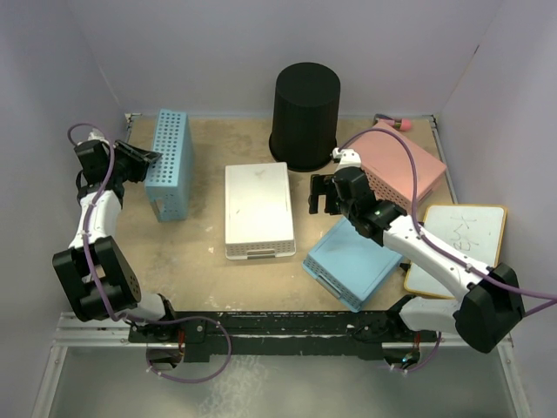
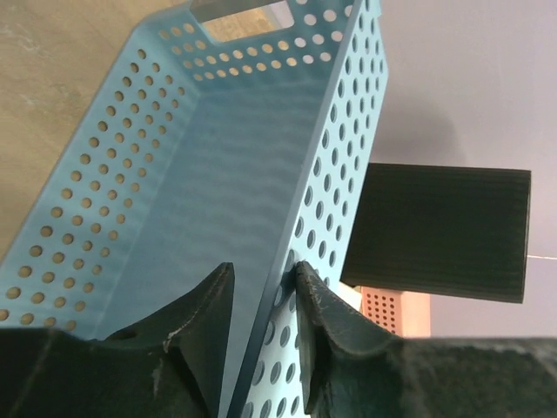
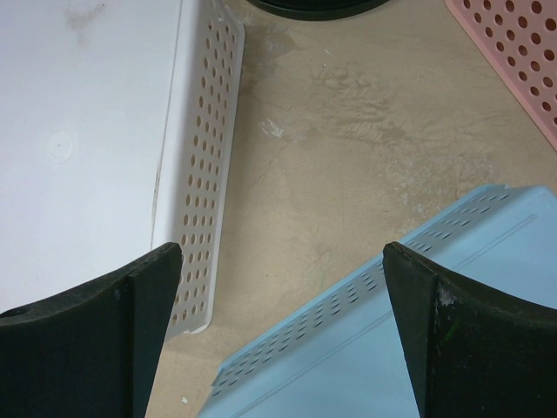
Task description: Turn the large container upside down
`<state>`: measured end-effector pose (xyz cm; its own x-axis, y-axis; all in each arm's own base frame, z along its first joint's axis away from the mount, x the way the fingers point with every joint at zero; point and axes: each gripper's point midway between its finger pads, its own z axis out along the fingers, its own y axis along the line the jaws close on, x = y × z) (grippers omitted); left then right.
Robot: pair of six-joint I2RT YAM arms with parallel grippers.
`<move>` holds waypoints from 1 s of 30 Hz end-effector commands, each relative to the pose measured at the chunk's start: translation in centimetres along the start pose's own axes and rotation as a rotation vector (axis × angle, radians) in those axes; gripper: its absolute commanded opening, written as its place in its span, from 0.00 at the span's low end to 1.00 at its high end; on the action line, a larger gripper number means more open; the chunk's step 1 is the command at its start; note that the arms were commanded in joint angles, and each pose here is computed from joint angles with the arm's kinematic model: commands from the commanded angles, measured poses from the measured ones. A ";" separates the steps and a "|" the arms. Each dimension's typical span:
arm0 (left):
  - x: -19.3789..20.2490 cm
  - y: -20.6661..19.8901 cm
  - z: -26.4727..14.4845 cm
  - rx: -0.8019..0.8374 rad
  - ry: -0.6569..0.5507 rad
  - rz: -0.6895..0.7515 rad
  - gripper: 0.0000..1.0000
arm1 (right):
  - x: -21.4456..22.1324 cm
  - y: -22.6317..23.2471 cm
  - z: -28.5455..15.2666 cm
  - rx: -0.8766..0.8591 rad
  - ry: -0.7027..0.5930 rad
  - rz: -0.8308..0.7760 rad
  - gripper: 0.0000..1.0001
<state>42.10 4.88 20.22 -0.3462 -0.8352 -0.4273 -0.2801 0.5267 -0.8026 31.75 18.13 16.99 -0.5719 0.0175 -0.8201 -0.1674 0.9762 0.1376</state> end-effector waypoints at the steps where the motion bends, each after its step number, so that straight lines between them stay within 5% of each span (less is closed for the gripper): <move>1: 0.5 3.2 -0.4 -0.127 0.000 -0.015 0.37 | -1.4 0.6 0.1 -0.019 -0.037 0.025 1.00; 6: -0.1 3.3 -0.9 -0.165 -0.019 0.014 0.50 | -1.4 0.6 0.1 -0.021 -0.037 0.024 1.00; 22: -2.7 0.0 -3.6 -0.205 -0.126 0.160 0.50 | -1.5 1.1 0.2 -0.043 -0.032 0.035 1.00; 26: -2.1 -0.3 -3.2 -0.177 -0.104 0.156 0.40 | -1.3 1.0 0.1 -0.041 -0.030 0.036 1.00; 30: -1.3 -1.5 -2.3 -0.098 -0.073 0.122 0.13 | -1.3 1.1 0.1 -0.043 -0.028 0.038 1.00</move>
<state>40.07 6.55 20.87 -0.3273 -0.7766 -0.5383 -0.4054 0.6300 -0.6624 31.70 18.69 16.46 -0.5885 0.0191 -0.8083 -0.1802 0.9715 0.1541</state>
